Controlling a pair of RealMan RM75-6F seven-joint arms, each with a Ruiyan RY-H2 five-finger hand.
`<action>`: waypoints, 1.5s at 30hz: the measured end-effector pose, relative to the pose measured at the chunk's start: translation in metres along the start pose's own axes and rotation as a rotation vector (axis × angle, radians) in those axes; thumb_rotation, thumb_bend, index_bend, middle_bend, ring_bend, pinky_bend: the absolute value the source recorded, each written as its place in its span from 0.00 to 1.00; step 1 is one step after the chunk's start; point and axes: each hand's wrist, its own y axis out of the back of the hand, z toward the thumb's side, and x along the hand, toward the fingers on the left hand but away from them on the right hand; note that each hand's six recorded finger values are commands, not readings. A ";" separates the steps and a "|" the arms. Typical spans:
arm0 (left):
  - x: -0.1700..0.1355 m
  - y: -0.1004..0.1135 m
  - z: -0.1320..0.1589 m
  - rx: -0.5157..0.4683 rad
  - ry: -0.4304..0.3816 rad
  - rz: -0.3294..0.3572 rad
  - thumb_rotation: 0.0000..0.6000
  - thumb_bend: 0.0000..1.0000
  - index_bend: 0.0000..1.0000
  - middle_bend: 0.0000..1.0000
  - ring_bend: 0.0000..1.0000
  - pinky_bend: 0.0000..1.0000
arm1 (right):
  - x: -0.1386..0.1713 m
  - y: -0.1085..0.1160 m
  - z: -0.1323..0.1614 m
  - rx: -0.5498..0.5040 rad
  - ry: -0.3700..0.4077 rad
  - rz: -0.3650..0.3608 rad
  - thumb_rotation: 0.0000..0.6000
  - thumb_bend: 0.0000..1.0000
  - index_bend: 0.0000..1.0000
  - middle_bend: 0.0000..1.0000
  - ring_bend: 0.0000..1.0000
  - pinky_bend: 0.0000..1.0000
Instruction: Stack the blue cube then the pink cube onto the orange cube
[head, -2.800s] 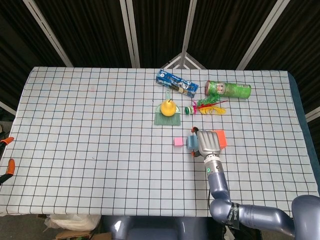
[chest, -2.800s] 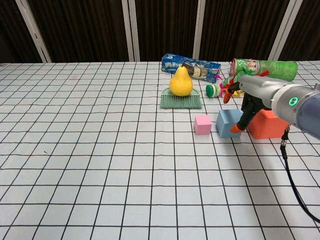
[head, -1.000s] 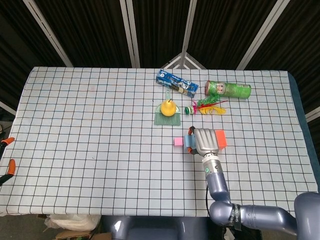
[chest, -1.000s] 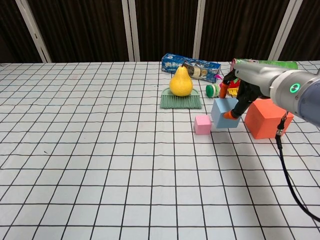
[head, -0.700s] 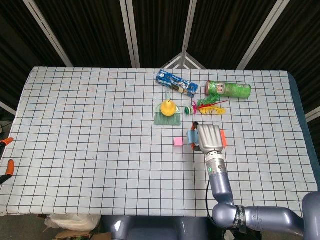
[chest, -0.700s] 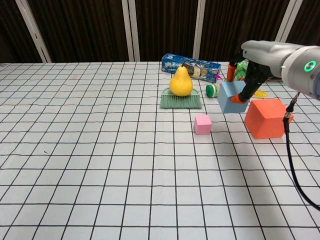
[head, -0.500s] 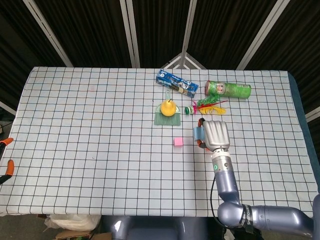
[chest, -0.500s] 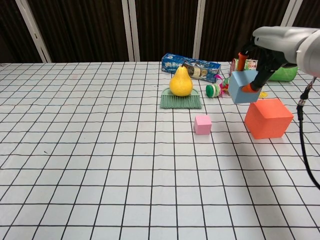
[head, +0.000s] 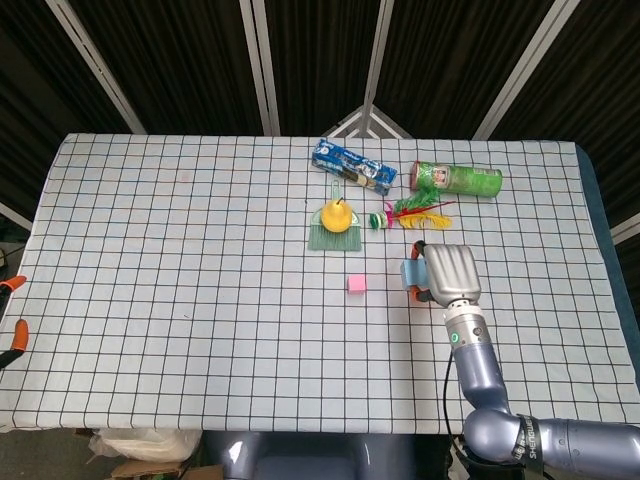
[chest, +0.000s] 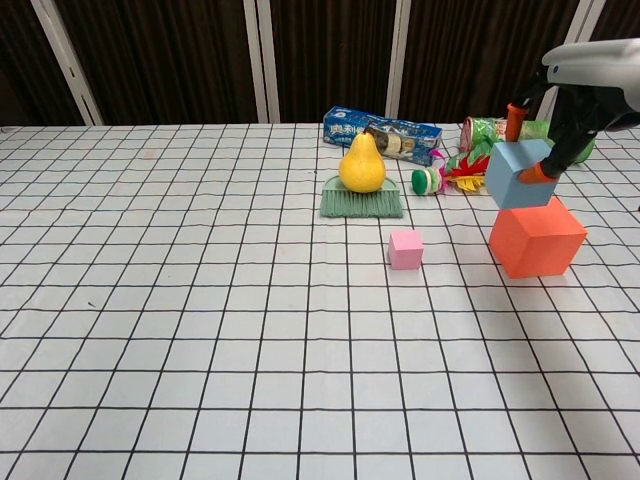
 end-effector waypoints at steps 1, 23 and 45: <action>0.000 0.000 0.000 0.001 0.000 0.000 1.00 0.58 0.18 0.06 0.00 0.00 | -0.001 -0.001 0.000 -0.001 0.000 0.003 1.00 0.38 0.46 1.00 1.00 0.93; 0.001 -0.005 0.003 0.035 0.021 0.004 1.00 0.58 0.18 0.06 0.00 0.00 | -0.018 -0.004 -0.025 0.010 -0.016 0.043 1.00 0.39 0.48 1.00 1.00 0.93; 0.002 -0.008 0.003 0.045 0.030 -0.002 1.00 0.58 0.18 0.06 0.00 0.00 | -0.026 -0.009 -0.038 0.014 -0.037 0.061 1.00 0.39 0.49 1.00 1.00 0.93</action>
